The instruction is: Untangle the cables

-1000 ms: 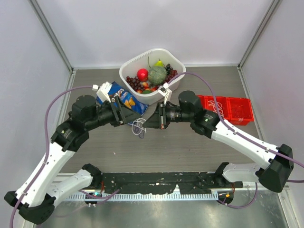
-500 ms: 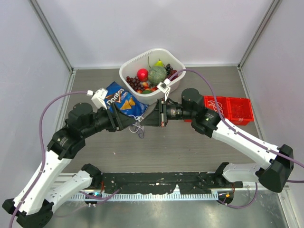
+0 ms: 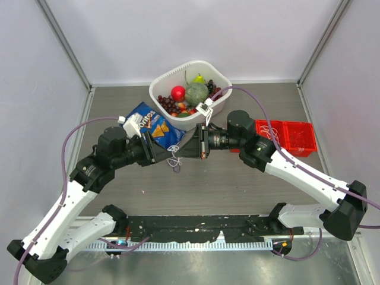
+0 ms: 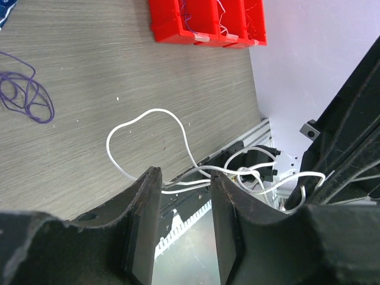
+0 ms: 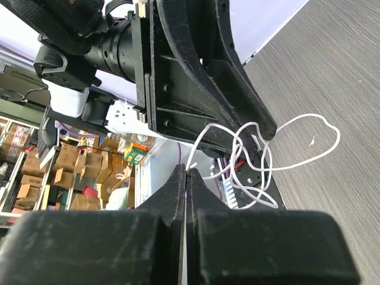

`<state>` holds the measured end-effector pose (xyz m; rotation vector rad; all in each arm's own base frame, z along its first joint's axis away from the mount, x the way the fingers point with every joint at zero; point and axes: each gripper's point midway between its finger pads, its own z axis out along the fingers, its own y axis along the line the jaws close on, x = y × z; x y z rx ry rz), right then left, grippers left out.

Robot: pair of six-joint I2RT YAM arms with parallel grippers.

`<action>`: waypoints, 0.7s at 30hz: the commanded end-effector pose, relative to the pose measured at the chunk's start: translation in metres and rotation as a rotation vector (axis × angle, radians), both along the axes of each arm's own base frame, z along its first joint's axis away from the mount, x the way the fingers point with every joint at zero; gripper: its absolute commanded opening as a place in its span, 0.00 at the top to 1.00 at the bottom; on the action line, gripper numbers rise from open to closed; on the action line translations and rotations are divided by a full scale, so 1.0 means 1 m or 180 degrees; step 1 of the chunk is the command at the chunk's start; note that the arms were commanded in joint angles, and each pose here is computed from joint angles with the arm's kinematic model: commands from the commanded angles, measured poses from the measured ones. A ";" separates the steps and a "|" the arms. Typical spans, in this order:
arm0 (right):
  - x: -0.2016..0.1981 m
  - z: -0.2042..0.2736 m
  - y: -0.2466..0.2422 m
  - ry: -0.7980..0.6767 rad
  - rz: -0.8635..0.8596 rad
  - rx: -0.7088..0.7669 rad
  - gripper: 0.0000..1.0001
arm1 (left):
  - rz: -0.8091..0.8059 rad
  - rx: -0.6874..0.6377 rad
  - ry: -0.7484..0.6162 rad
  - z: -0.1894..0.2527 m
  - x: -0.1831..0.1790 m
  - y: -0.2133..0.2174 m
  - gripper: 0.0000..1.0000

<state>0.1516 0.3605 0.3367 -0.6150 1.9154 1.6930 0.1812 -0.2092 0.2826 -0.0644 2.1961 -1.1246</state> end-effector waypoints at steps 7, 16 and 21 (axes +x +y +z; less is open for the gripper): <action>-0.014 0.047 -0.005 -0.0268 0.0133 0.0369 0.99 | 0.0039 0.0003 0.0097 -0.003 0.008 -0.005 0.63; 0.012 0.033 -0.026 -0.0480 -0.0576 0.0023 0.99 | 0.0476 0.0083 -0.0130 0.010 0.019 0.018 1.00; 0.060 0.030 -0.087 -0.0697 -0.1961 -0.0376 0.99 | 0.1060 0.0165 -0.0362 0.020 0.022 0.055 1.00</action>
